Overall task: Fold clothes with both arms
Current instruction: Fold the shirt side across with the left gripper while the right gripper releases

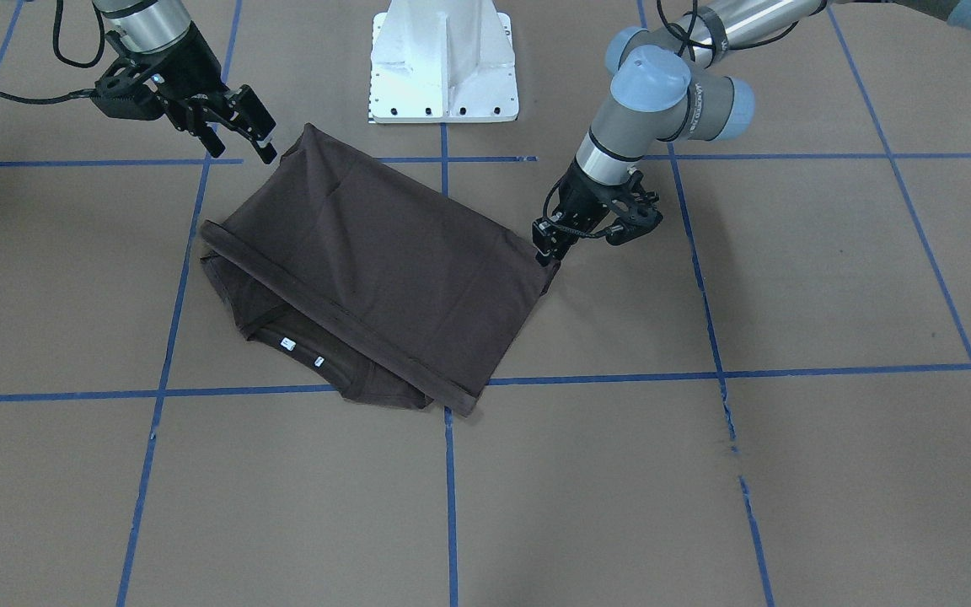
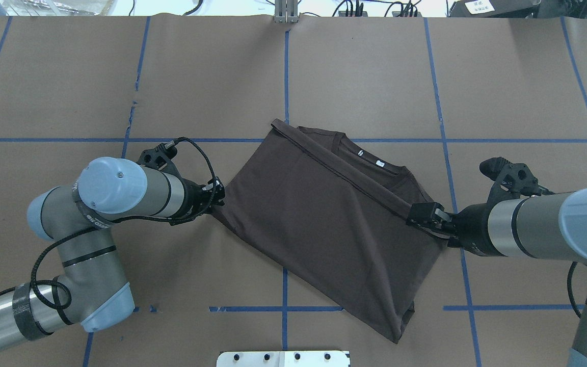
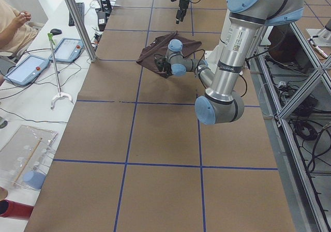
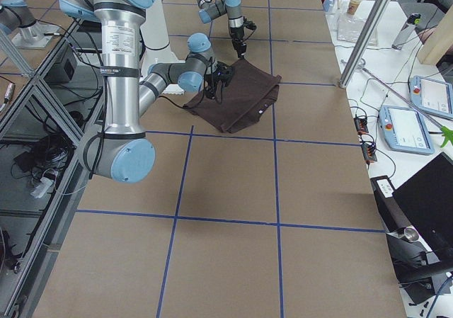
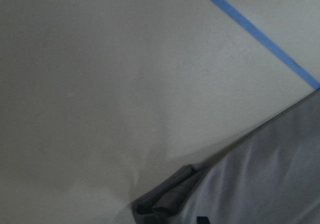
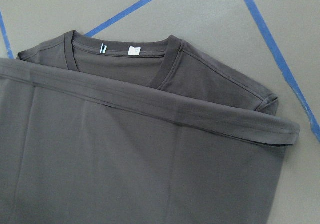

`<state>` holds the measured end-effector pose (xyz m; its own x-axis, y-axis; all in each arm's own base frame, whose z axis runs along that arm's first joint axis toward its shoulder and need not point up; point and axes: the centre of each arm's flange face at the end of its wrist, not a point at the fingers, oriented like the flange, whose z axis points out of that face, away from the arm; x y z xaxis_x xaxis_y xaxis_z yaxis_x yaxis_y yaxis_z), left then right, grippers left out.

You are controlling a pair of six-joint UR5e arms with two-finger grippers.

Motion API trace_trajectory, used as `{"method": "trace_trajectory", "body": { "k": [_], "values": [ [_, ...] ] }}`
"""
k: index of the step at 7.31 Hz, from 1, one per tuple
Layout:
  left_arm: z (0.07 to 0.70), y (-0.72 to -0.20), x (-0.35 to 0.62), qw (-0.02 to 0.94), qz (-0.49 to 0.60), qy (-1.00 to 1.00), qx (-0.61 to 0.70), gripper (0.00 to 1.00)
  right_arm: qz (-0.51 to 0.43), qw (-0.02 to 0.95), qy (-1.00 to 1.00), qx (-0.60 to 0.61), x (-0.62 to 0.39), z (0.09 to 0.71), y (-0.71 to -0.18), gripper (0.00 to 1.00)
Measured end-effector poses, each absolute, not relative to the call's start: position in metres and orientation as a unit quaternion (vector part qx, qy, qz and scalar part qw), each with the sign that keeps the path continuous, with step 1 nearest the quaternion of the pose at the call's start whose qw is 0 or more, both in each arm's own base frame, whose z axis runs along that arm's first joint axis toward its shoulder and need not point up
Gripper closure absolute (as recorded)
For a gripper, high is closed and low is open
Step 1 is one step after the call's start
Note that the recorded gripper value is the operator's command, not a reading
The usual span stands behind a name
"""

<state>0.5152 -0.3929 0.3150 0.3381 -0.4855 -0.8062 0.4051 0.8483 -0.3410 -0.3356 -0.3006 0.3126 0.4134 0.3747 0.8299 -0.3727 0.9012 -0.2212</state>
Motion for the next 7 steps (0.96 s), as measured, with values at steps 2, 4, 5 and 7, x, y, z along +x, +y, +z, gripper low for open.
{"method": "trace_trajectory", "body": {
  "k": [2,4,5,7],
  "values": [
    [0.314,-0.390,0.519,0.819,-0.275,0.502,-0.036,1.00,0.224,0.841,-0.492,0.000,-0.336,0.314,-0.301,0.00],
    [0.304,-0.411,0.490,0.819,-0.267,0.508,-0.008,1.00,0.225,0.842,-0.491,0.000,-0.337,0.316,-0.302,0.00],
    [0.307,-0.428,0.468,0.825,-0.251,0.506,0.021,1.00,0.226,0.842,-0.490,-0.001,-0.338,0.317,-0.302,0.00],
    [0.304,-0.474,0.440,0.824,-0.255,0.503,0.057,1.00,0.227,0.840,-0.493,-0.002,-0.338,0.314,-0.302,0.00]
  ]
}}
